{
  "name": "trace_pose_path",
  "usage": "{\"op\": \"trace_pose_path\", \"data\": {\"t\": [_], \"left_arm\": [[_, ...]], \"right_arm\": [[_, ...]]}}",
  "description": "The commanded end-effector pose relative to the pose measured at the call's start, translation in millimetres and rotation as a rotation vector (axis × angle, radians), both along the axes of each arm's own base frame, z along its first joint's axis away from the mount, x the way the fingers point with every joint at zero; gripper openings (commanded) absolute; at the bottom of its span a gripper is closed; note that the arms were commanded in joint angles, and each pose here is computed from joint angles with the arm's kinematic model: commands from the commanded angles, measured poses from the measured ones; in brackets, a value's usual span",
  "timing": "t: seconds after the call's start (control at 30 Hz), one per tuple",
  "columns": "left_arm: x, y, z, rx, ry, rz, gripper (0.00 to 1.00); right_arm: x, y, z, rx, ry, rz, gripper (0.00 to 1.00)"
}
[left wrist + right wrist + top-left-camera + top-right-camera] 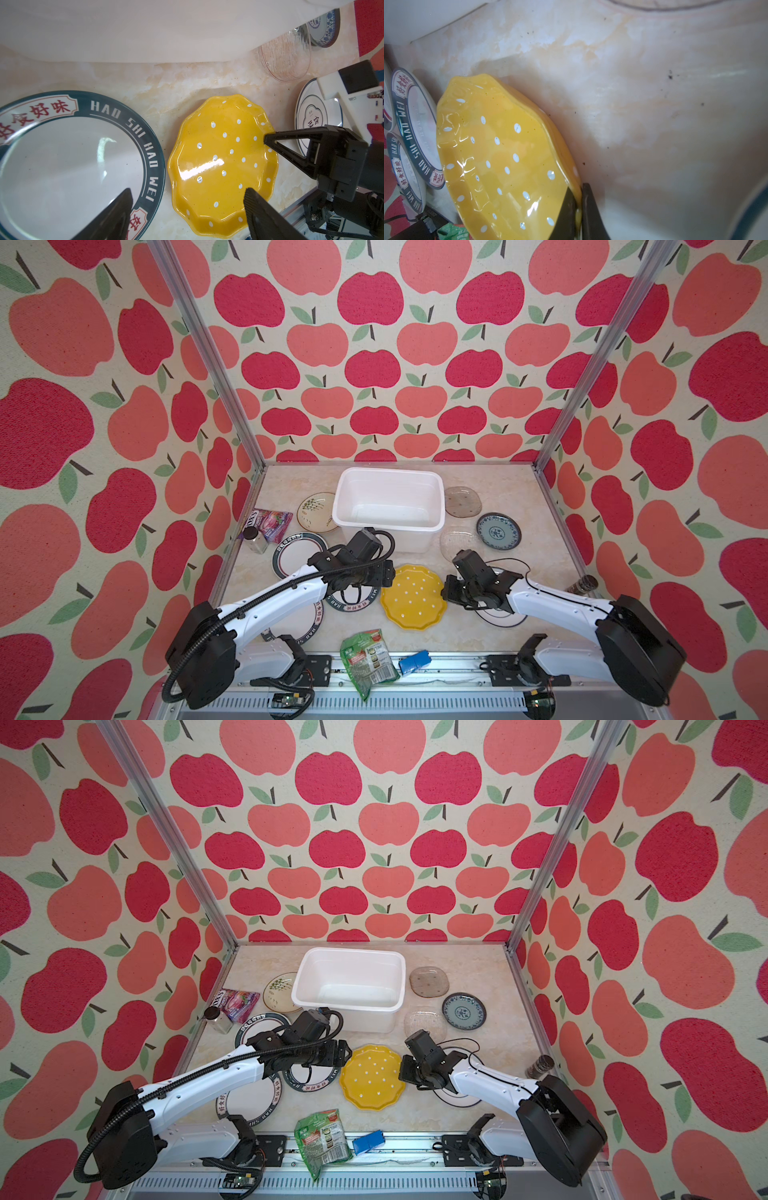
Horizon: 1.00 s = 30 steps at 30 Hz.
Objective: Place the plates into the plastic bin on the countertop
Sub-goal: Pick up the plate from the center of the table.
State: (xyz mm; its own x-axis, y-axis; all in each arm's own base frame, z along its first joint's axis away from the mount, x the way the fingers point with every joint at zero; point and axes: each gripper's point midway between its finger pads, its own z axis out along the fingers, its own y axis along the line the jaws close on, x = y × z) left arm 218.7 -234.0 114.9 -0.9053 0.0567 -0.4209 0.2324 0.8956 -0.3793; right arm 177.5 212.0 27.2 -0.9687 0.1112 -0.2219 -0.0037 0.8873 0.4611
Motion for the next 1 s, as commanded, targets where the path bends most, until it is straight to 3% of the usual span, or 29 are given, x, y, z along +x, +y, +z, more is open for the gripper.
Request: {"op": "trace_pose_path", "data": {"t": [0.0,0.33,0.47,0.73,0.97], "left_arm": [[2,3,-10,0.026,-0.005,-0.014,0.87],[7,-2,-6,-0.009,0.005,-0.037,0.87],[15,3,24,-0.055,-0.068,-0.008,0.87],[38,76,96,-0.146,-0.237,0.238,0.89],[71,112,115,-0.149,-0.281,0.371,0.90]], "right_arm": [[-10,-13,2,-0.001,0.030,-0.013,0.00],[-8,-16,71,0.107,-0.047,-0.013,0.00],[-11,-21,103,0.114,-0.072,0.003,0.00],[10,-29,194,0.128,-0.175,0.017,0.00],[62,-5,254,0.189,-0.250,0.061,0.00]]}}
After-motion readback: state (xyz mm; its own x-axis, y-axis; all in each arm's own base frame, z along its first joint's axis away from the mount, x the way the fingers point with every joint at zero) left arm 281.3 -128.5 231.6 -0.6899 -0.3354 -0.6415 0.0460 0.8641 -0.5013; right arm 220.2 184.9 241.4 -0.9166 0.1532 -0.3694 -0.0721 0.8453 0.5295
